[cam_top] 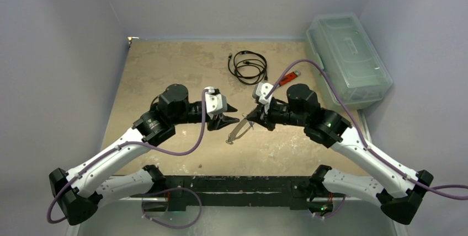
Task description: Put the keys on the keyring
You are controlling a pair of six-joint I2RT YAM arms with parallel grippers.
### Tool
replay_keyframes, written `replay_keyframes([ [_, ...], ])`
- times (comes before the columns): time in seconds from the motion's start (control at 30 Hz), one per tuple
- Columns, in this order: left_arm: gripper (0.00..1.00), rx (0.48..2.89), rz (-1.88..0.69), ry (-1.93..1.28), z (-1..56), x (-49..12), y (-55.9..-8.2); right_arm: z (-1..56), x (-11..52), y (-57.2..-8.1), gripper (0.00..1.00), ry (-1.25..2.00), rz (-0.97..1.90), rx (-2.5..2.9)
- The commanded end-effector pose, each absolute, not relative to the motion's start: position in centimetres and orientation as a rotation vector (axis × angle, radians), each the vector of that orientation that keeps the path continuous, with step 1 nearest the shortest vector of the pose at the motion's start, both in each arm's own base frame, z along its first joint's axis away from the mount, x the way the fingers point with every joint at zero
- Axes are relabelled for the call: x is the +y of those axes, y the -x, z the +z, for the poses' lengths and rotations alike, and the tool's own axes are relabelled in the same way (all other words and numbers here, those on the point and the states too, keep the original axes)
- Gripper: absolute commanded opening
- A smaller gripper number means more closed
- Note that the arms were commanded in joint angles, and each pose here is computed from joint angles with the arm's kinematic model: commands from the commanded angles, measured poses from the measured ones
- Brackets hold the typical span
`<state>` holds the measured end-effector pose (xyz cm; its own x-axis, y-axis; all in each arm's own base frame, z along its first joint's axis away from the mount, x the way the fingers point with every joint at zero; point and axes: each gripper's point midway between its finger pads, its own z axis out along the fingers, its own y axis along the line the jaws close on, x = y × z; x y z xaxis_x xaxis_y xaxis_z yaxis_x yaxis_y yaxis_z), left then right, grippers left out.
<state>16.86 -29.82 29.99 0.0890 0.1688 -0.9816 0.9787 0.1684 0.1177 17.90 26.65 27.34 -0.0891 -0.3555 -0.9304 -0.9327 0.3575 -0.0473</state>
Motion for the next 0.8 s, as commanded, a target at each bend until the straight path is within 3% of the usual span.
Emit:
replay_keyframes([
  [0.0,0.37,1.227,-0.933,-1.321,31.3,-30.2,-15.9,30.1,27.1,-17.1,0.00,1.212,0.779,1.549],
  [0.23,0.39,1.190,-0.993,-1.396,30.5,-30.9,-14.9,29.9,27.4,-16.1,0.00,1.266,0.823,1.536],
  [0.77,0.22,1.192,-1.049,-1.428,30.0,-31.6,-14.6,29.6,28.1,-15.3,0.00,1.352,0.878,1.511],
])
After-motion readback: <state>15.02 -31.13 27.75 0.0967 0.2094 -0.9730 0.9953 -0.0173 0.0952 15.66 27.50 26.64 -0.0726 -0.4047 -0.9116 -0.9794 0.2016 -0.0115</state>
